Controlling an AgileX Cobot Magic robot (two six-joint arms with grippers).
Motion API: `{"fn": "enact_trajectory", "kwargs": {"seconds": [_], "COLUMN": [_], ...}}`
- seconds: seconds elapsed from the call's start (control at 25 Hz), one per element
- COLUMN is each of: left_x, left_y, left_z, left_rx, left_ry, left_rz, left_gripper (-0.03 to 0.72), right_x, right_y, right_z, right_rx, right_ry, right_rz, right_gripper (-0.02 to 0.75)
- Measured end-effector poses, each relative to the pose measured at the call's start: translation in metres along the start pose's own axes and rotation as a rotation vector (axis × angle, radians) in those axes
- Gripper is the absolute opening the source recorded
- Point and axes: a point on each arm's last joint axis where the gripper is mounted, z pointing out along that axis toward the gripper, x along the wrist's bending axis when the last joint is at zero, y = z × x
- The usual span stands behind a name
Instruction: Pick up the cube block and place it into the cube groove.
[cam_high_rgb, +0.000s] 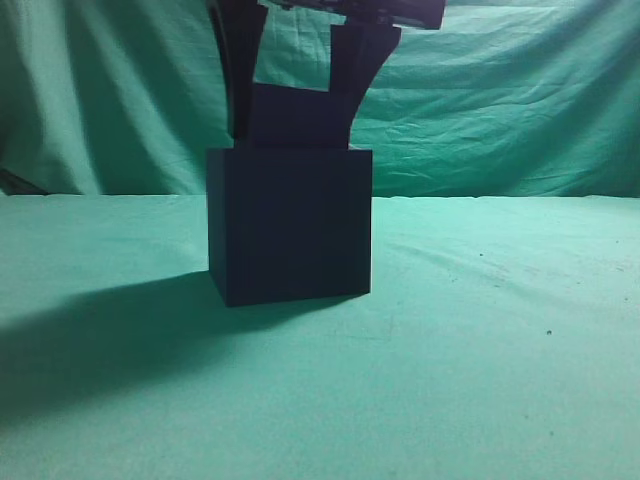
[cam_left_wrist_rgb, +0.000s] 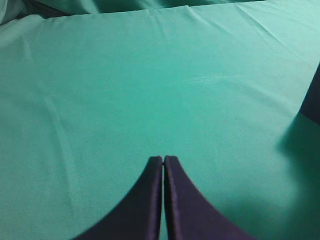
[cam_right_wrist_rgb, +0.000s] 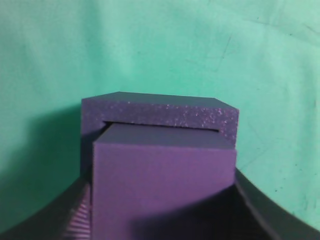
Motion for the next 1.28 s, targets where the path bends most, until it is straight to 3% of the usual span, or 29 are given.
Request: {"fn": "enact_trajectory", "kwargs": {"seconds": [0.24, 0.4, 0.56, 0.68, 0.84, 0.96, 1.12, 1.28], "left_x": [0.000, 0.000, 0.000, 0.000, 0.000, 0.000, 0.000, 0.000], "left_y": [0.000, 0.000, 0.000, 0.000, 0.000, 0.000, 0.000, 0.000], "left_z": [0.000, 0.000, 0.000, 0.000, 0.000, 0.000, 0.000, 0.000], "left_rx": [0.000, 0.000, 0.000, 0.000, 0.000, 0.000, 0.000, 0.000], "left_ry": [0.000, 0.000, 0.000, 0.000, 0.000, 0.000, 0.000, 0.000], "left_rz": [0.000, 0.000, 0.000, 0.000, 0.000, 0.000, 0.000, 0.000], "left_gripper": [0.000, 0.000, 0.000, 0.000, 0.000, 0.000, 0.000, 0.000], "right_x": [-0.001, 0.001, 0.005, 0.005, 0.002, -0.002, -0.012, -0.028], "right_y": [0.000, 0.006, 0.020, 0.030, 0.031, 0.022, -0.002, -0.044], "right_z": [0.000, -0.008, -0.037, -0.065, -0.099, -0.130, -0.178, -0.202], "right_rx": [-0.004, -0.024, -0.073, -0.125, -0.211, -0.275, -0.371, -0.388], "right_ry": [-0.010, -0.006, 0.004, -0.019, -0.025, -0.016, 0.013, 0.020], "right_rz": [-0.021, -0.038, -0.042, -0.055, -0.083, -0.098, -0.096, -0.082], "right_gripper": [0.436, 0.629, 0.633, 0.472, 0.130, 0.000, 0.000, 0.000]}}
